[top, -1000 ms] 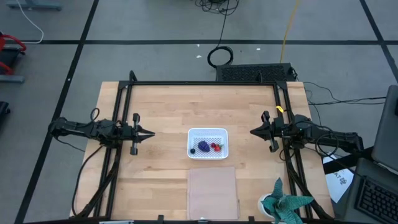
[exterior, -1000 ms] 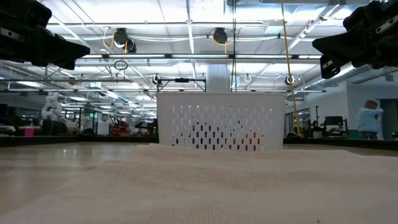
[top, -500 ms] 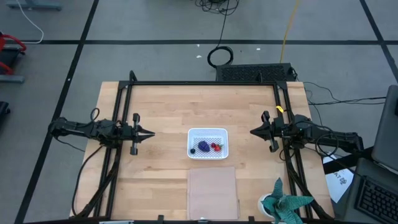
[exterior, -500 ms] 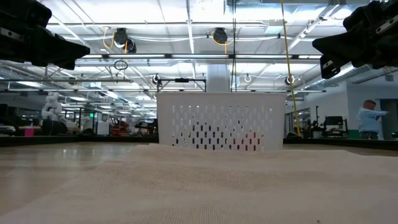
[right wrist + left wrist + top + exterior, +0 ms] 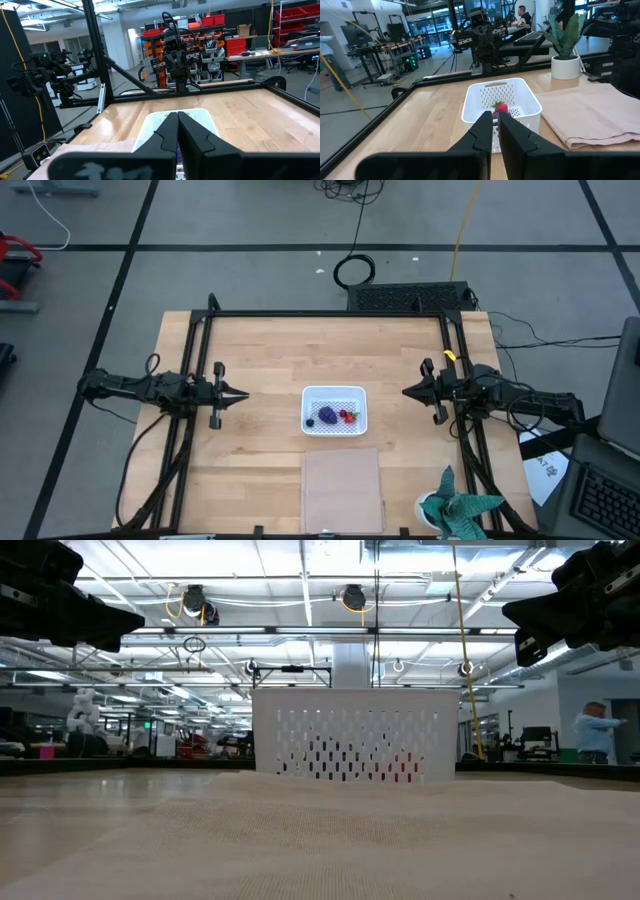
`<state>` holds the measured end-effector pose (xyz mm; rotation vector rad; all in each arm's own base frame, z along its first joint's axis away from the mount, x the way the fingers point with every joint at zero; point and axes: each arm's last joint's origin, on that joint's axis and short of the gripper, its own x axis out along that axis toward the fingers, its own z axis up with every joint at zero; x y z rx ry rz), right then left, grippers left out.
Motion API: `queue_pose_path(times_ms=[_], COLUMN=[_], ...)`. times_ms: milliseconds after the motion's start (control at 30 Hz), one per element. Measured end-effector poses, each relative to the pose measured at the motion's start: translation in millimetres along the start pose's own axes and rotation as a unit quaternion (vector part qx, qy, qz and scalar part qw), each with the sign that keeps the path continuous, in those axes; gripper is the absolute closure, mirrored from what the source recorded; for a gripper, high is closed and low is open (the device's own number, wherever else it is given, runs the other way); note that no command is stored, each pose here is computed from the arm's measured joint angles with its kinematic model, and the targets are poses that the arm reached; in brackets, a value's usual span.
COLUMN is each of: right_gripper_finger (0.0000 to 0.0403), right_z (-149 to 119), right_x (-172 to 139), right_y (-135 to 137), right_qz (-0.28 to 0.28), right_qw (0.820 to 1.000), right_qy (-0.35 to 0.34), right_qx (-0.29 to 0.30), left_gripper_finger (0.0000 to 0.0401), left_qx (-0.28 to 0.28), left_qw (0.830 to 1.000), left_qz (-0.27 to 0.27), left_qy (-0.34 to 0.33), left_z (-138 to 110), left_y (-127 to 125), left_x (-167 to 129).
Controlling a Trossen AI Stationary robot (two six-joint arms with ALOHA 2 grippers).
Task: Pick and placing Produce into tupperware
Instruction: Return to Home Position
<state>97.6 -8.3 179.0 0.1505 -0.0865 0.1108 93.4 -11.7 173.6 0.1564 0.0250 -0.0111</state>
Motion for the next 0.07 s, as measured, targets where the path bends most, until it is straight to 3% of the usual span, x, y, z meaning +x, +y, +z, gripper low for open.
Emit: queue_pose_path(times_ms=[67], right_gripper_finger=[0.0403], right_z=[0.0], right_x=[0.0], right_y=[0.0], right_qz=[0.0], right_qw=[1.0], right_qy=[0.0], right_qx=[0.0], left_gripper_finger=[0.0368], left_qx=[0.0], left_qw=[1.0], left_qz=[0.0], left_qy=[0.0], left_z=[0.0], left_y=[0.0], left_x=[0.0])
